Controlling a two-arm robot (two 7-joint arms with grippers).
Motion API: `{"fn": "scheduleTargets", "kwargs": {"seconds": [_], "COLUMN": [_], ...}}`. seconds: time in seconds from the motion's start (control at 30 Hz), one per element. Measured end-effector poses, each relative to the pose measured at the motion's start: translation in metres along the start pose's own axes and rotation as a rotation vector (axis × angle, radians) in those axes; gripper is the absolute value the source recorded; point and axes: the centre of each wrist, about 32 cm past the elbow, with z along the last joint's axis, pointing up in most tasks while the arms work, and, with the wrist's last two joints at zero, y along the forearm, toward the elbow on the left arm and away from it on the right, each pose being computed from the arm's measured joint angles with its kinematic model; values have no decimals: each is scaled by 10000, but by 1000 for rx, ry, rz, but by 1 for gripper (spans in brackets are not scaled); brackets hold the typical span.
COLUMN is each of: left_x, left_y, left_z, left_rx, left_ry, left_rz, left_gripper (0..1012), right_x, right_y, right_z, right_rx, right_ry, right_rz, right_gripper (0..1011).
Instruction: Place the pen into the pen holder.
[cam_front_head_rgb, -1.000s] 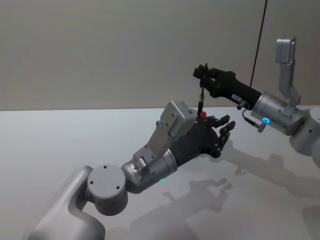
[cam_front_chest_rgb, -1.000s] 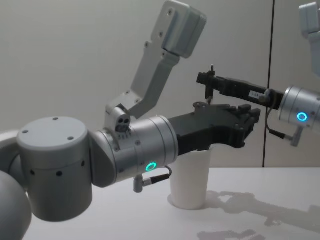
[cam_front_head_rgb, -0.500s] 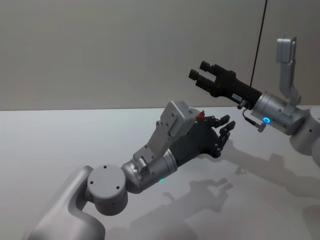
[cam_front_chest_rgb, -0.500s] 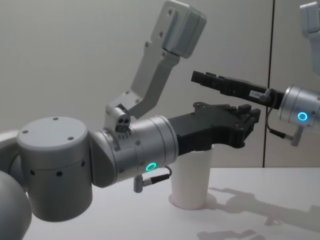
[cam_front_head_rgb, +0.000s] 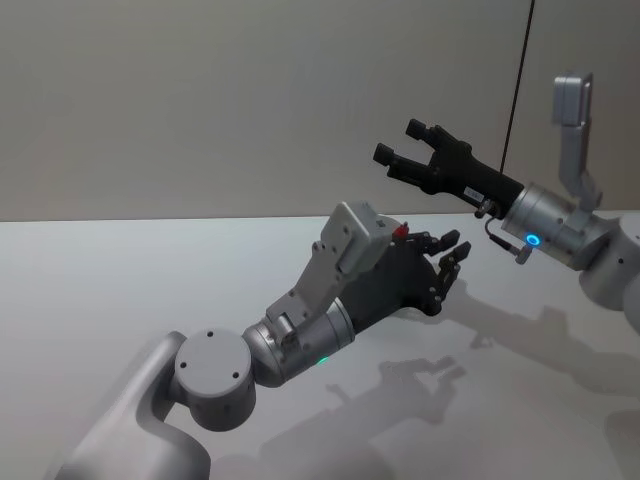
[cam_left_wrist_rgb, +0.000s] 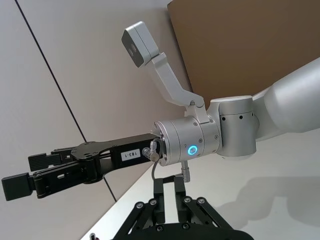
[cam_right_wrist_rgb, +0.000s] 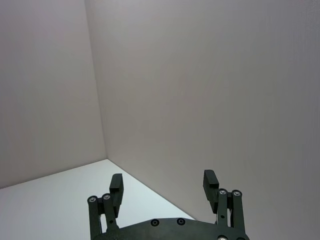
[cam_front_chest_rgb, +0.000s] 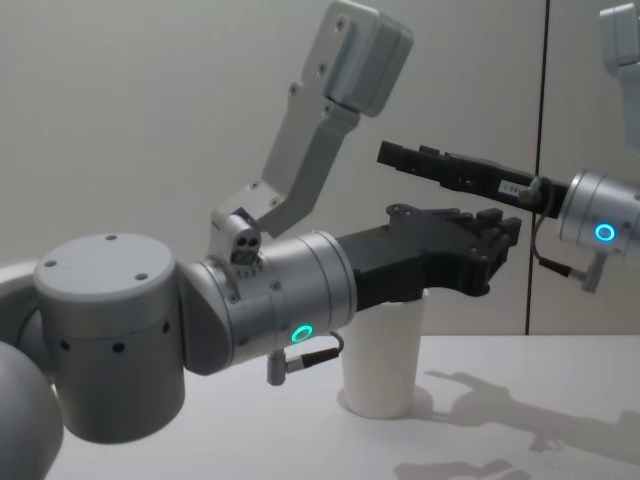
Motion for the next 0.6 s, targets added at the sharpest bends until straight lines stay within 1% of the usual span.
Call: {"fn": "scheduleTargets", "kwargs": {"seconds": [0.6], "left_x": [0], "left_y": [0], "left_z": [0], "left_rx": [0], "left_ry": [0], "left_rz": [0], "left_gripper": [132], "right_x": [2], "right_y": [0], "right_z": [2], "right_rx": [0], "right_ry": [0], "right_rz": [-1], "right_gripper": [1001]}}
